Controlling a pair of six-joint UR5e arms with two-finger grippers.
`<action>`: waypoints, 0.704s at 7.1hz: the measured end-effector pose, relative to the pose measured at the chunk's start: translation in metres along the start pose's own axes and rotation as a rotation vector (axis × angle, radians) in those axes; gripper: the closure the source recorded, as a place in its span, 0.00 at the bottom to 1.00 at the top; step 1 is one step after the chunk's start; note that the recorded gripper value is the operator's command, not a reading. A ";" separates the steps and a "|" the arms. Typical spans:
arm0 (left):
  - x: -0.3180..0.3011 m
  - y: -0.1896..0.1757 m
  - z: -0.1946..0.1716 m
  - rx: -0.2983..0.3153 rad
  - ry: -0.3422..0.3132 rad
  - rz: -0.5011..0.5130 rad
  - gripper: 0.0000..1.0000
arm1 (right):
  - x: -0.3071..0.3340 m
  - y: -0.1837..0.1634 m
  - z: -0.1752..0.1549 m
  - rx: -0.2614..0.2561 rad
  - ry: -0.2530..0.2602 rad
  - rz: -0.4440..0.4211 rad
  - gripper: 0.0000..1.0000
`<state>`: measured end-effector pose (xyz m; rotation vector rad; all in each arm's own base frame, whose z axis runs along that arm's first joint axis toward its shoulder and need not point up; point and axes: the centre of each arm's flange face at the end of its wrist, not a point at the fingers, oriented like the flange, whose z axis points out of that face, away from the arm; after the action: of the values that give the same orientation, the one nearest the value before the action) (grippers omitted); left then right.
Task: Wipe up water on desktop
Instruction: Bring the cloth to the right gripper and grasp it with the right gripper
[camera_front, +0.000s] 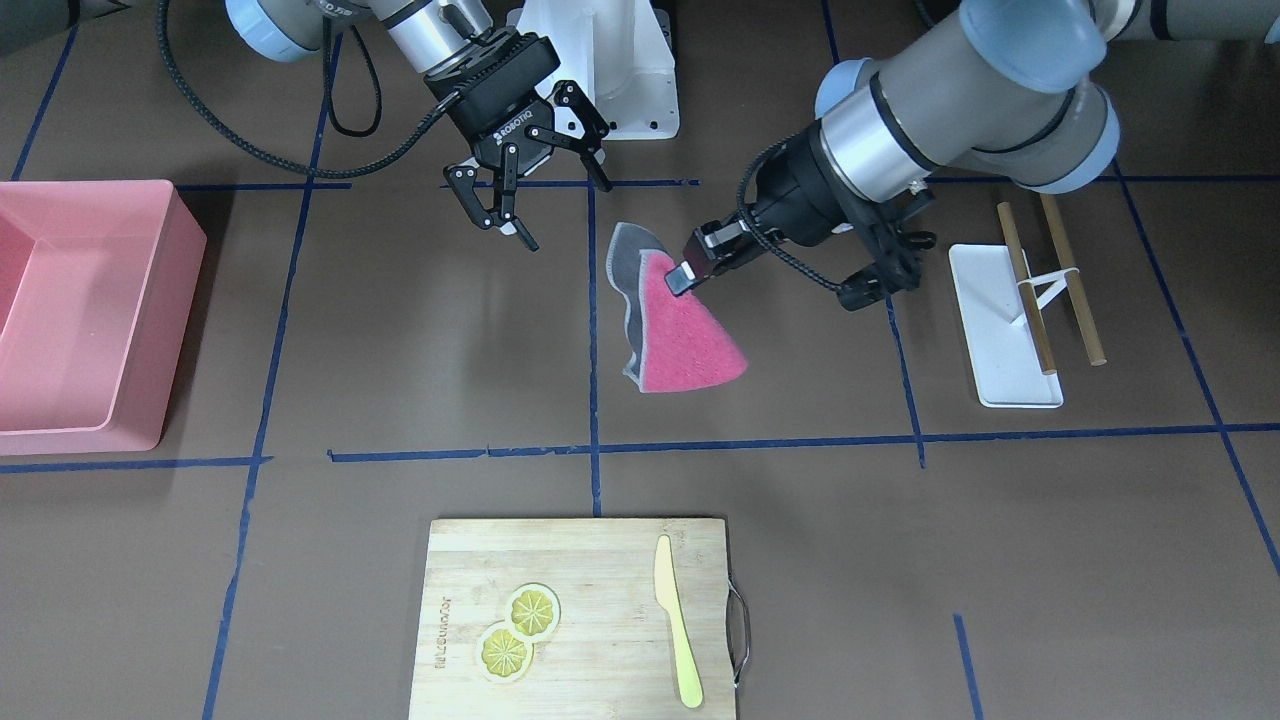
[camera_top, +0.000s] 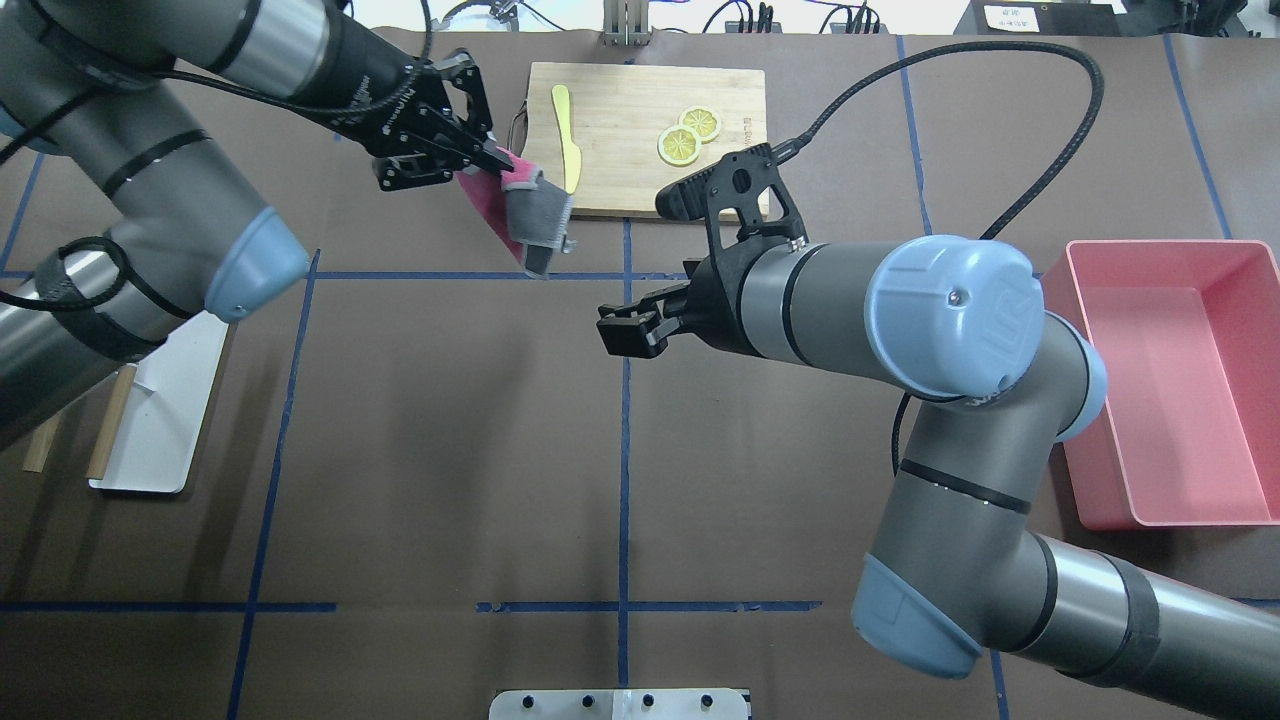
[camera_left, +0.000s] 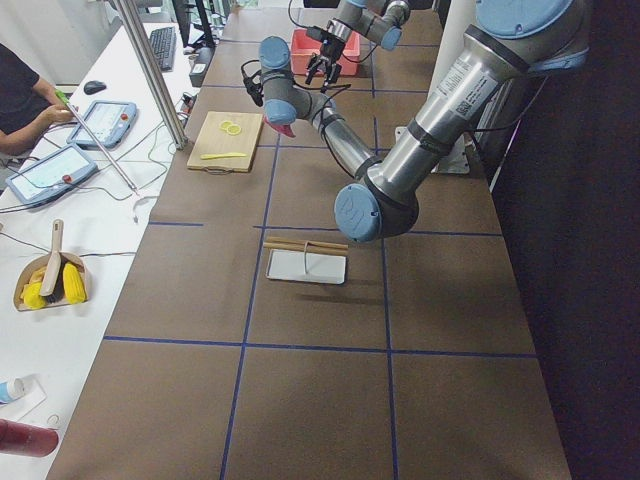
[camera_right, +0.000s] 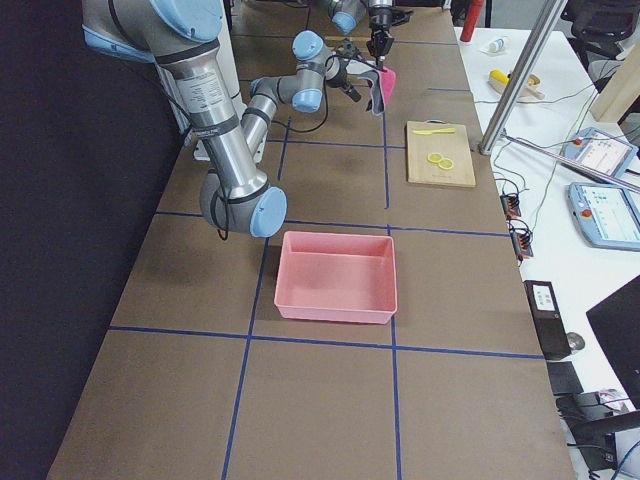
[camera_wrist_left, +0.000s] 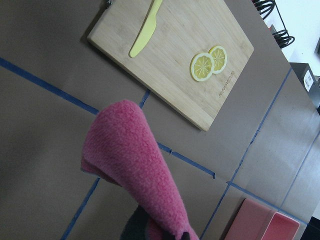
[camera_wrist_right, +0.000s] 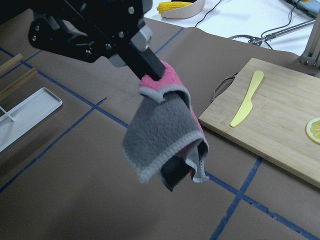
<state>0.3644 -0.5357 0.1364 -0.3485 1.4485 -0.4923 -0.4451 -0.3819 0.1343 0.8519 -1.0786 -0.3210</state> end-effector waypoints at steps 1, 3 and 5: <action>0.004 0.011 0.004 -0.027 -0.004 -0.021 1.00 | -0.003 0.002 0.002 0.008 0.009 -0.007 0.00; 0.007 0.030 0.010 -0.087 -0.021 -0.041 1.00 | -0.008 0.006 0.004 0.014 0.015 -0.009 0.00; 0.006 0.043 0.016 -0.144 -0.046 -0.041 1.00 | -0.008 0.007 0.005 0.014 0.018 -0.009 0.00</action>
<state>0.3852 -0.5032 0.1113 -0.5021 1.4374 -0.4117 -0.4544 -0.3744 0.1352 0.8706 -1.0621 -0.3130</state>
